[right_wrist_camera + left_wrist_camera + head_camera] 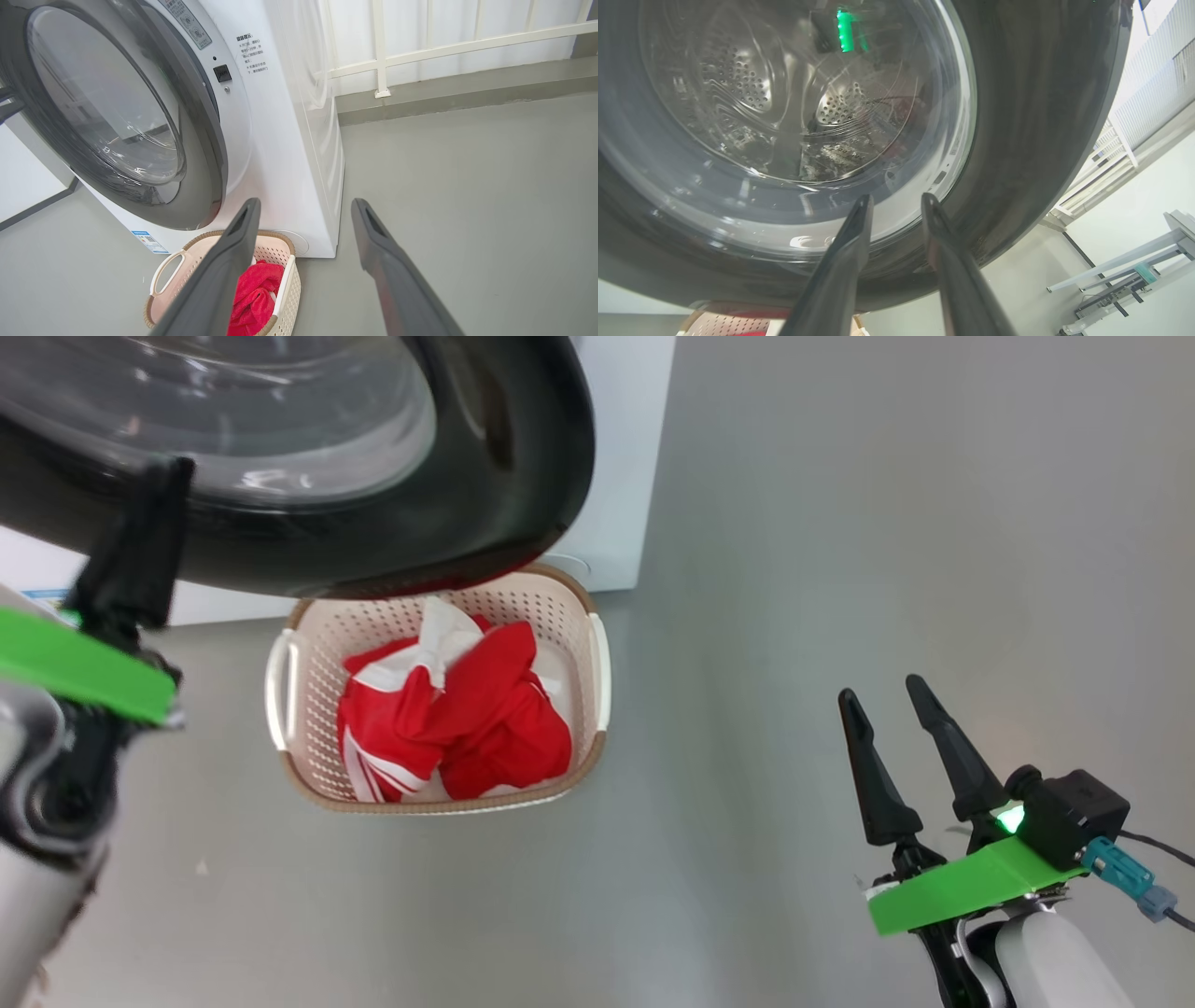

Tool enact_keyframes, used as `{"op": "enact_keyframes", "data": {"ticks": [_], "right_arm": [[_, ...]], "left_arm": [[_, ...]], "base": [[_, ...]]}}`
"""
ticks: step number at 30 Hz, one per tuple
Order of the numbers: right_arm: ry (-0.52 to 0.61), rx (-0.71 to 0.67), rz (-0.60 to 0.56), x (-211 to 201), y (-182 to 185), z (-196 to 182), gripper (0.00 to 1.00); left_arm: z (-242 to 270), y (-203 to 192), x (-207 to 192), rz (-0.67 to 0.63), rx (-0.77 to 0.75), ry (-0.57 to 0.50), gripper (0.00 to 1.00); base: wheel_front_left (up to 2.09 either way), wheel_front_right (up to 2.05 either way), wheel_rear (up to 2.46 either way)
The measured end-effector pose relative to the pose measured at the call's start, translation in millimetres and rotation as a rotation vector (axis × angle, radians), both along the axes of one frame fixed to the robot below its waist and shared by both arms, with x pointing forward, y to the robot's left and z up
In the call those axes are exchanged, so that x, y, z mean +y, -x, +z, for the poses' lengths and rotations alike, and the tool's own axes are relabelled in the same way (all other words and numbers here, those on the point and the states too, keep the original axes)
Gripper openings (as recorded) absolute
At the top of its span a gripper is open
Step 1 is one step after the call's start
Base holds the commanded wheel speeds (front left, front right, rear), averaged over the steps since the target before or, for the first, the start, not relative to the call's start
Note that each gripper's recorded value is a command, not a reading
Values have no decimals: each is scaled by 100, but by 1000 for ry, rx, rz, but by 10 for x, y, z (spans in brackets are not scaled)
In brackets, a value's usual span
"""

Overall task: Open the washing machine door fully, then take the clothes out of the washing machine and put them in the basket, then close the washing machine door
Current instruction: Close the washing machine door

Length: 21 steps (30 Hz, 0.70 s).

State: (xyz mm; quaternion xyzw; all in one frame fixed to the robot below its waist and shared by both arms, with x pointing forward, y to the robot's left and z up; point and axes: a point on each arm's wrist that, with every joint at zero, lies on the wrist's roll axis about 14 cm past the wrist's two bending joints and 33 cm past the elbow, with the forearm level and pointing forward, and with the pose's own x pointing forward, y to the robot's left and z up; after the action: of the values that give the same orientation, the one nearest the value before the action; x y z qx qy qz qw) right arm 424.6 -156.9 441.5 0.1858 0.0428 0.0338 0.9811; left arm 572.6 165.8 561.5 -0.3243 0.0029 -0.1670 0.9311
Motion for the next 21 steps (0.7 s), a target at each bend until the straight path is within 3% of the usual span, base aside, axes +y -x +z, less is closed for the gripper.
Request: {"op": "enact_keyframes", "data": {"ticks": [3, 13, 18, 21], "right_arm": [[2, -5, 14, 49, 27, 26, 100], [23, -17, 39, 123, 187, 97, 100], [22, -14, 42, 135, 291, 111, 100], [22, -17, 43, 139, 340, 128, 100]], "left_arm": [[-105, 172, 105, 39, 22, 11, 63], [-416, 801, 503, 174, 89, 27, 82], [-587, 1095, 618, 215, 128, 8, 100], [-671, 1249, 682, 241, 146, 0, 100]], "base": [[0, 0, 0], [0, 0, 0], [0, 0, 0], [0, 0, 0]]}}
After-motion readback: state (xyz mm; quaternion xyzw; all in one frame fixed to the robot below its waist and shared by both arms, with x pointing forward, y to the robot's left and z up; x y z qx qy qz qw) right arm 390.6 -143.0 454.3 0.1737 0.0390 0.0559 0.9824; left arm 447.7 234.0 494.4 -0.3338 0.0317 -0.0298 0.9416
